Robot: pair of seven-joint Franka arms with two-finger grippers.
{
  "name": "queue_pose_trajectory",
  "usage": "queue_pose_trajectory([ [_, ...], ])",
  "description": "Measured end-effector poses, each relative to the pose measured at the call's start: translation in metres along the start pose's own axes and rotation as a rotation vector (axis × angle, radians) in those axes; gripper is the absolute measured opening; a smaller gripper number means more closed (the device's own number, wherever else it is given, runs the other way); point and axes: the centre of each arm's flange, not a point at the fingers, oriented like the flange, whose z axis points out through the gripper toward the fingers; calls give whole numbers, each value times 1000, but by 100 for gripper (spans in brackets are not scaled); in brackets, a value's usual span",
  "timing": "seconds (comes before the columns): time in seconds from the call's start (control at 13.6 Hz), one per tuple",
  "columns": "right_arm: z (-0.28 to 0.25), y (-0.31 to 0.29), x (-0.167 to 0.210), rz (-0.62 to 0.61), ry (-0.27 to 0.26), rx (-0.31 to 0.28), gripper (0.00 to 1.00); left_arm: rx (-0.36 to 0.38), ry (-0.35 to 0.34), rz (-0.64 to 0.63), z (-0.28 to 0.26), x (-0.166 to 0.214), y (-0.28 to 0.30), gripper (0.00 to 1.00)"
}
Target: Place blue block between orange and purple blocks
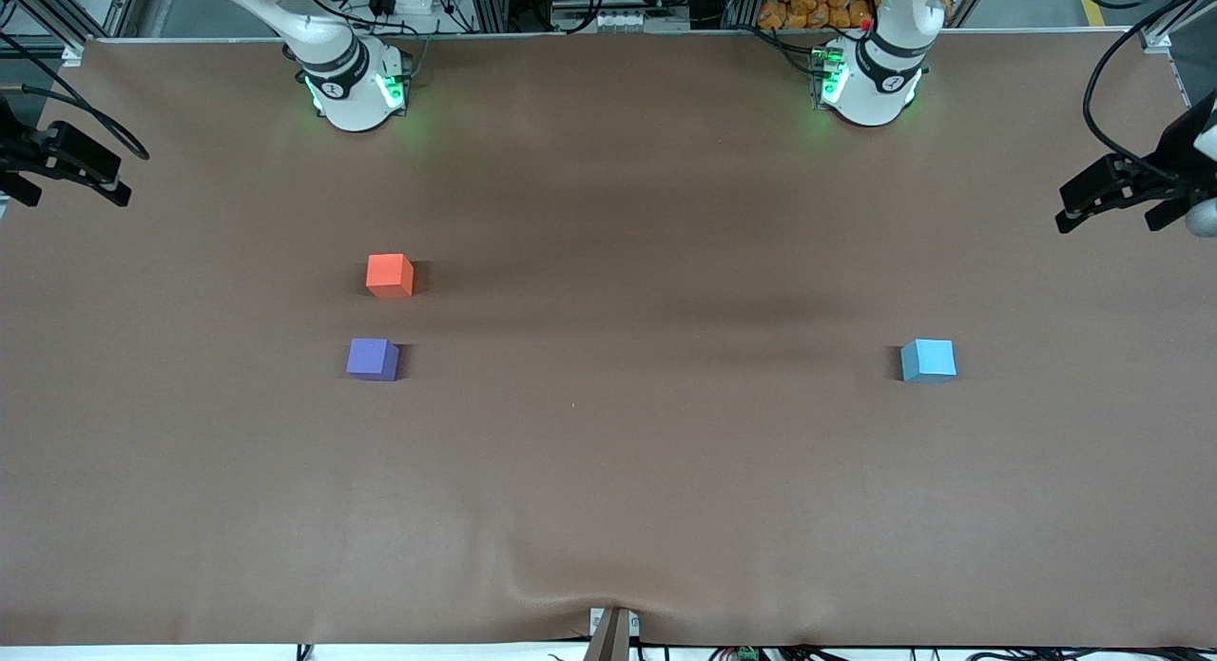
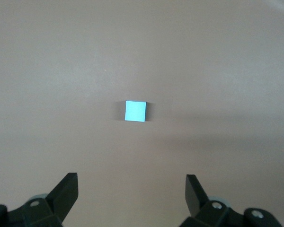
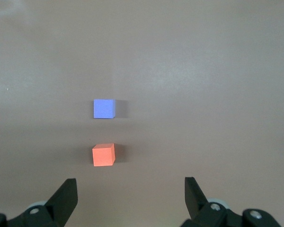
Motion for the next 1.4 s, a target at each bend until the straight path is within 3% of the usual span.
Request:
queue_pose_trajectory([
  [1.4, 0, -1, 0, -1, 0, 10, 100, 4, -15, -59, -9, -4, -36, 100],
])
